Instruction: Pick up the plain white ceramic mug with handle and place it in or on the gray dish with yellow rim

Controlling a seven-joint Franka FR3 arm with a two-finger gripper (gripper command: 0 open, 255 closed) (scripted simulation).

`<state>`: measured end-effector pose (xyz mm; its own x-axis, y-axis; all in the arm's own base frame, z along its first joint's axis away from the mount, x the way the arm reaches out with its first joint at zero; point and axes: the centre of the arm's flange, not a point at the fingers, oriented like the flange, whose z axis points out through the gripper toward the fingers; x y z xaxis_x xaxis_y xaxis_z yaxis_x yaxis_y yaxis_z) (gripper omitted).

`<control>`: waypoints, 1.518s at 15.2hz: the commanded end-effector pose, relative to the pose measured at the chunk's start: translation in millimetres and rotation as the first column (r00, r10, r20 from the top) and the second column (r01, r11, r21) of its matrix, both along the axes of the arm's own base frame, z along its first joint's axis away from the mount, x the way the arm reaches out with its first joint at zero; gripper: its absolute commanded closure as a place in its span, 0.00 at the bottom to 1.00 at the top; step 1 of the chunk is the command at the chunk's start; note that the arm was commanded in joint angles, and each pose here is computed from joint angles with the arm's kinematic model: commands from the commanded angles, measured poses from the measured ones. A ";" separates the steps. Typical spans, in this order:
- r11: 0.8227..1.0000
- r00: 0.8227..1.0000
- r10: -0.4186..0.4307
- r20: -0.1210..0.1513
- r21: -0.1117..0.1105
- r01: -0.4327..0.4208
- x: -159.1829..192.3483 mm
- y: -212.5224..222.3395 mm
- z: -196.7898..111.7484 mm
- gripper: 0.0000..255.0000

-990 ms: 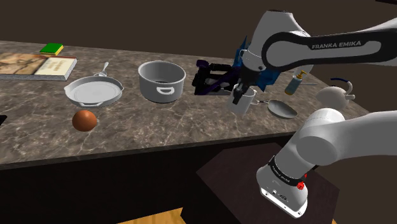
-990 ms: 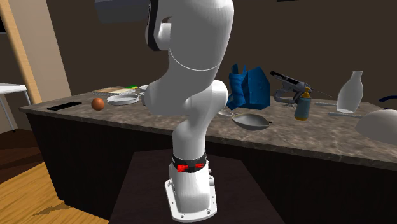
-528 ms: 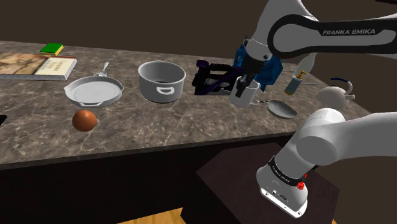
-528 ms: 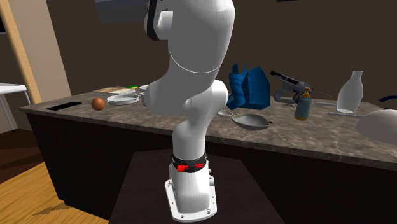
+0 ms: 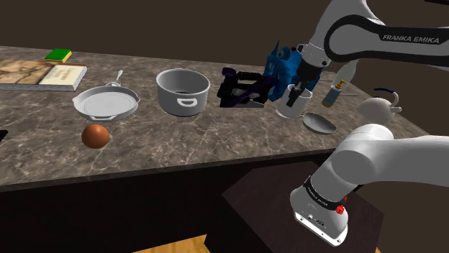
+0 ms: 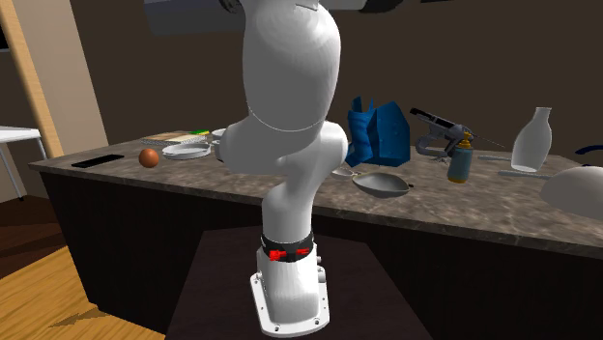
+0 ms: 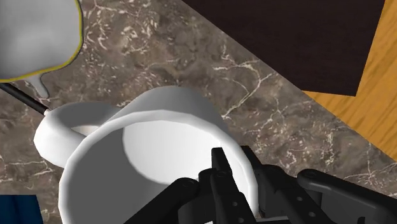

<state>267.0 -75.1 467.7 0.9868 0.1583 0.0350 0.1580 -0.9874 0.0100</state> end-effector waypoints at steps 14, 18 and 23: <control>1.000 1.000 0.002 0.000 -0.001 -0.002 -84.1 -180.6 12.5 1.00; 1.000 1.000 0.002 0.000 -0.001 -0.002 -97.2 -209.3 8.9 1.00; 1.000 1.000 0.002 0.000 -0.001 -0.002 -97.2 -209.3 -17.5 1.00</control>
